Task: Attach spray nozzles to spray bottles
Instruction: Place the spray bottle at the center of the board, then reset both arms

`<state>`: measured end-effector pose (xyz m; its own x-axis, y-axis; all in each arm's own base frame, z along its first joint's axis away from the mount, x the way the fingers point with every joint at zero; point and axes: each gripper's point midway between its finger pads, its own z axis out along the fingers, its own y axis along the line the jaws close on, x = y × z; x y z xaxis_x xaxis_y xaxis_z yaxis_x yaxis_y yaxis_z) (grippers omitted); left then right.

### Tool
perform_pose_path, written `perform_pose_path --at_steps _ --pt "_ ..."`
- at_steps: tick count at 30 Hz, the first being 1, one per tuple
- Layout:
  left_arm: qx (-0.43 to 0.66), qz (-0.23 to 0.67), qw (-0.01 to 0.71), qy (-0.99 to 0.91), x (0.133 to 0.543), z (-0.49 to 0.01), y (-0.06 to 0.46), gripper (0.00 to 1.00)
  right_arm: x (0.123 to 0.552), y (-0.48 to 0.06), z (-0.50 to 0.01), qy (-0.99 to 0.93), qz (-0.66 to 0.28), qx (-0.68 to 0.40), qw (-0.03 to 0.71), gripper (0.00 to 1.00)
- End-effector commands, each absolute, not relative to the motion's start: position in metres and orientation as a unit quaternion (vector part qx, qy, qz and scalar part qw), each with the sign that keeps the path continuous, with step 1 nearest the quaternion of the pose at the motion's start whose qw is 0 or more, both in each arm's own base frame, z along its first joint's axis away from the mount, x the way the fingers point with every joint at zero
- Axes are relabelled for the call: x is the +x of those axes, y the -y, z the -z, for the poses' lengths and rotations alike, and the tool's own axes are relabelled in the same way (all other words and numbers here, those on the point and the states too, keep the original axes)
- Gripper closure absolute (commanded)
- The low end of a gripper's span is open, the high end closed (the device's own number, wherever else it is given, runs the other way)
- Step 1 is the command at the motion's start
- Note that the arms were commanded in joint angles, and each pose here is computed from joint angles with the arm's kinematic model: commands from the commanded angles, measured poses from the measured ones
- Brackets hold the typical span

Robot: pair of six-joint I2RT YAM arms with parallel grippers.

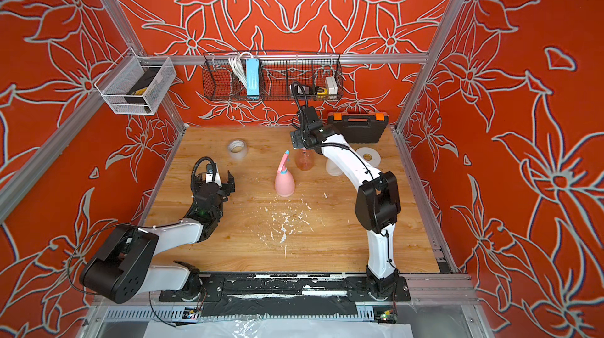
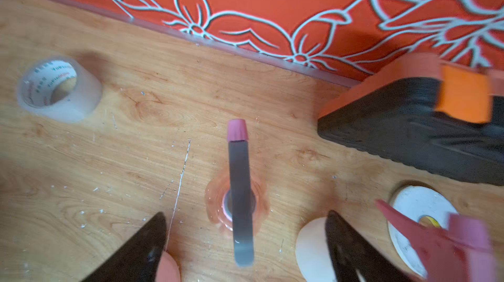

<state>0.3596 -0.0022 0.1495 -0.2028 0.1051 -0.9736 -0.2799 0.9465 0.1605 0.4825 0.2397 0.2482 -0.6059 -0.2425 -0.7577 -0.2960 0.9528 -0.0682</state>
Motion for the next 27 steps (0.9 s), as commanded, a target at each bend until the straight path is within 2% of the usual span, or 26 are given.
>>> perform_pose_path --at_steps 1,4,6,9,10,13,16,19,24,27 --pt "-0.052 -0.135 0.67 -0.728 0.352 -0.172 0.001 0.03 0.447 -0.194 -0.32 -0.875 0.0 -0.117 0.471 0.03" --pt "-0.055 -0.132 0.677 -0.722 0.349 -0.173 0.0 0.03 0.427 -0.134 -0.331 -0.872 0.045 -0.057 0.485 0.03" --pt "-0.053 -0.117 0.683 -0.719 0.345 -0.174 0.003 0.04 0.413 -0.072 -0.324 -0.865 0.123 0.024 0.487 0.03" --pt "-0.055 -0.087 0.683 -0.723 0.338 -0.17 0.007 0.04 0.388 0.009 -0.293 -0.828 0.249 0.103 0.492 0.03" --pt "-0.05 -0.087 0.68 -0.727 0.339 -0.167 0.008 0.04 0.384 0.018 -0.272 -0.824 0.266 0.076 0.494 0.03" --pt "-0.033 -0.088 0.67 -0.736 0.343 -0.161 0.014 0.03 0.377 0.009 -0.216 -0.8 0.259 -0.02 0.54 0.02" --pt "-0.029 -0.09 0.67 -0.736 0.339 -0.159 0.016 0.03 0.367 0.004 -0.171 -0.787 0.197 -0.021 0.584 0.03" --pt "-0.052 -0.097 0.669 -0.735 0.334 -0.146 0.007 0.03 0.373 -0.004 -0.135 -0.83 0.167 -0.045 0.531 0.03" --pt "-0.096 -0.076 0.669 -0.733 0.329 -0.131 -0.014 0.03 0.373 -0.01 -0.109 -0.828 0.143 -0.06 0.539 0.03" --pt "-0.098 -0.061 0.67 -0.733 0.327 -0.124 -0.018 0.03 0.368 0.004 -0.107 -0.818 0.124 -0.024 0.562 0.03"
